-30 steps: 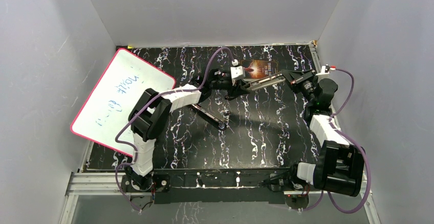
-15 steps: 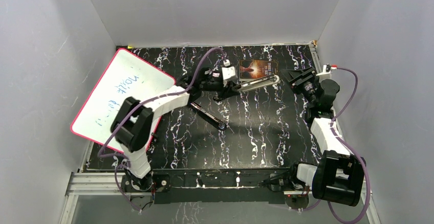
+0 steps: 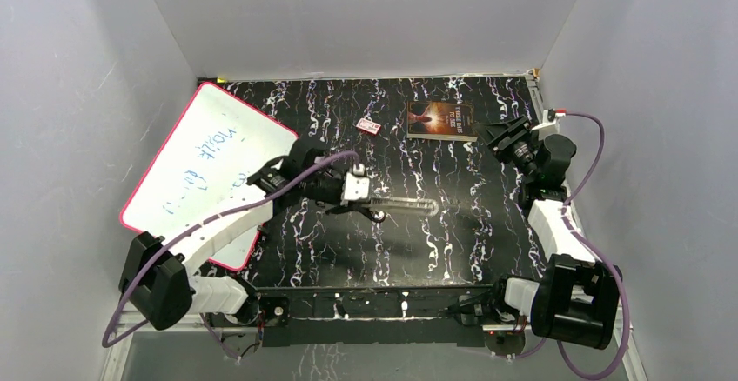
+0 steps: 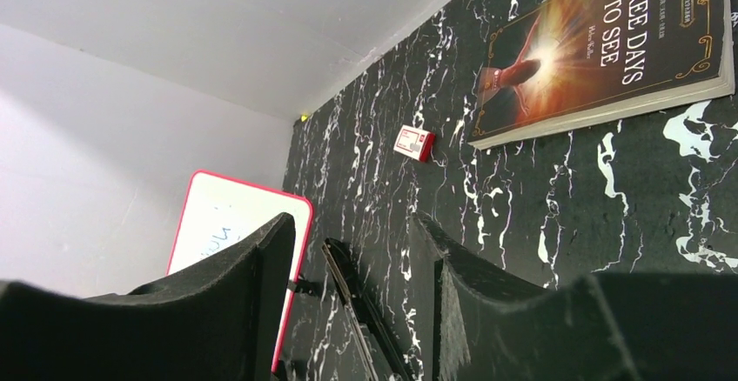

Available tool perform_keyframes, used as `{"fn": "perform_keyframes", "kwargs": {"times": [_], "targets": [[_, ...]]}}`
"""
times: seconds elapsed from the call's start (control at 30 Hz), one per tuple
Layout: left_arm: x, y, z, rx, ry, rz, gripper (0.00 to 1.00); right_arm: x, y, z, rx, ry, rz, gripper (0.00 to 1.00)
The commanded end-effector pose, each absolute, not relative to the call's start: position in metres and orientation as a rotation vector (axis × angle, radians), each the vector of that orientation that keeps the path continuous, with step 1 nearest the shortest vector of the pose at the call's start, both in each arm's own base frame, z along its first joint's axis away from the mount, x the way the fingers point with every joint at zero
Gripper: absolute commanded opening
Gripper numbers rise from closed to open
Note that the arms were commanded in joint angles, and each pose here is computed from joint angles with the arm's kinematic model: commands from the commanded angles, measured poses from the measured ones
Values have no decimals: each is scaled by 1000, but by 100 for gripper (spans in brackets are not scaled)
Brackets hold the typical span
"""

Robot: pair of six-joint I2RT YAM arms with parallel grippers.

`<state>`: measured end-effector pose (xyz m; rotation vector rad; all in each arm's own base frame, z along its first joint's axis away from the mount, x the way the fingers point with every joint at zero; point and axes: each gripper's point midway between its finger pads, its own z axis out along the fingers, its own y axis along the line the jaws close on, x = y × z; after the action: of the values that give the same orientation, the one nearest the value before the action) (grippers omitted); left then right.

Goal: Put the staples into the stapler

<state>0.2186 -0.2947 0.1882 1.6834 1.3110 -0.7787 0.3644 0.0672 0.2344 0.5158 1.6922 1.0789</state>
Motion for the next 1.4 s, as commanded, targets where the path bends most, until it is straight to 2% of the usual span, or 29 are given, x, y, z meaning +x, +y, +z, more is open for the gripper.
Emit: {"fn": "perform_keyframes", "kwargs": {"times": [0.0,0.23,0.6,0.7,0.77,0.9,1.03,1.17,1.2,1.23,1.37], "targets": [[194,-270,150,1858,1298,-710,0,366,73,249,379,1682,1071,59],[197,-250,97,1980,1412,-621,0,362,89,233,271,1760,1039,60],[202,-242,52,2069,1545,-622,2,326,161,201,-58,1872,1081,61],[201,-243,50,2059,1546,-625,10,312,172,192,-137,1875,1089,61],[202,-243,48,2043,1557,-619,22,304,178,187,-190,1878,1091,62],[204,-243,45,2035,1575,-614,35,289,184,175,-291,1897,1075,63],[203,-243,42,2032,1588,-621,41,276,191,165,-385,1918,1057,64],[204,-245,48,2000,1597,-628,42,255,212,152,-552,1934,1064,64],[208,-252,64,1920,1575,-631,43,243,227,142,-656,1945,1058,64],[224,-263,103,1704,1513,-636,44,230,246,130,-781,1960,1032,64],[257,-250,187,1188,1423,-568,63,205,280,101,-995,2003,971,66]]}}
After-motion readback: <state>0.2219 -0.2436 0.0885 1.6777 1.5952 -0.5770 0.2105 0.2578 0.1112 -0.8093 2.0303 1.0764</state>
